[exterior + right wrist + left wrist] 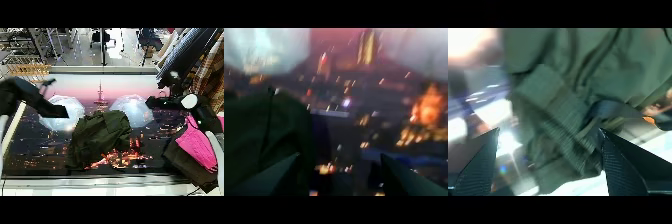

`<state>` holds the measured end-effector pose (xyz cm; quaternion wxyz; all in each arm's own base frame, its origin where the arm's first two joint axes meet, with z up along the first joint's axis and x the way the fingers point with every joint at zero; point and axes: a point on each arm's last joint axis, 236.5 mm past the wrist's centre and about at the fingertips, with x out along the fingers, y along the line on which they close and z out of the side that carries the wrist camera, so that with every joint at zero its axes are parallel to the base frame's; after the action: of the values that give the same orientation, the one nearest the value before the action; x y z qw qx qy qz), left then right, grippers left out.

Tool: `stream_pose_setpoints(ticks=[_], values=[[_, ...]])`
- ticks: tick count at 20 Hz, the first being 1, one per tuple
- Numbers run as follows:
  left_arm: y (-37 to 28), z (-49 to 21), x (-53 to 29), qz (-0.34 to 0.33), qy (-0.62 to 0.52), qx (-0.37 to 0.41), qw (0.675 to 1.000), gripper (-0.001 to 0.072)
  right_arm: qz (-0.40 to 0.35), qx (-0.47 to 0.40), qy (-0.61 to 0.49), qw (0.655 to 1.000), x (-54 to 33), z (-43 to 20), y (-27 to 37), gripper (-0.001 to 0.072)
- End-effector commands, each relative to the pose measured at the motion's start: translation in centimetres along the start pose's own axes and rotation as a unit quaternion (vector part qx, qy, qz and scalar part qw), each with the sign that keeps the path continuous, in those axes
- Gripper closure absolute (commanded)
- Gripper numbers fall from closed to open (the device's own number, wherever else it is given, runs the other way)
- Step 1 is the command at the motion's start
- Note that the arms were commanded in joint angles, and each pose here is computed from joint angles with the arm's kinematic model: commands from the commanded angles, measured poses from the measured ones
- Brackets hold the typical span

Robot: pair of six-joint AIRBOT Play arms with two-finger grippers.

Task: Fold the clothes and pants, and hang the long-sleeved shirts on hangers.

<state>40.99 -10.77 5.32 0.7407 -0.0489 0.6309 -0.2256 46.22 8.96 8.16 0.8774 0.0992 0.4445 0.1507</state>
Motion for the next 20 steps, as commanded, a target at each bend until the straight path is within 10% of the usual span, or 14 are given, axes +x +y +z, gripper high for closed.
stream_pose_setpoints(ticks=[1,9,10,12,13,20], values=[[-0.7,-1.0,7.7,-0.028,0.037,-0.011,0.999,-0.0011,0.103,0.041,0.096,0.989,4.8,-4.5,2.7,0.0127],[1.4,-3.3,15.5,0.012,0.116,0.071,0.991,-0.0006,0.203,0.122,0.205,0.950,13.6,-11.5,5.4,0.0084],[1.4,-3.0,16.1,0.017,0.111,0.076,0.991,0.0061,0.208,0.116,0.202,0.950,14.4,-11.7,6.2,0.0137],[1.3,-2.0,16.7,0.027,0.090,0.084,0.992,0.0631,0.195,0.108,0.184,0.957,15.9,-11.5,6.7,0.0526],[1.1,-1.7,16.3,0.027,0.087,0.087,0.992,0.0696,0.190,0.098,0.177,0.961,15.9,-11.1,6.9,0.0693],[-9.7,-0.8,-1.3,-0.058,0.007,0.258,0.964,0.0697,0.011,-0.166,0.067,0.984,-2.4,-0.5,4.7,0.0695]])
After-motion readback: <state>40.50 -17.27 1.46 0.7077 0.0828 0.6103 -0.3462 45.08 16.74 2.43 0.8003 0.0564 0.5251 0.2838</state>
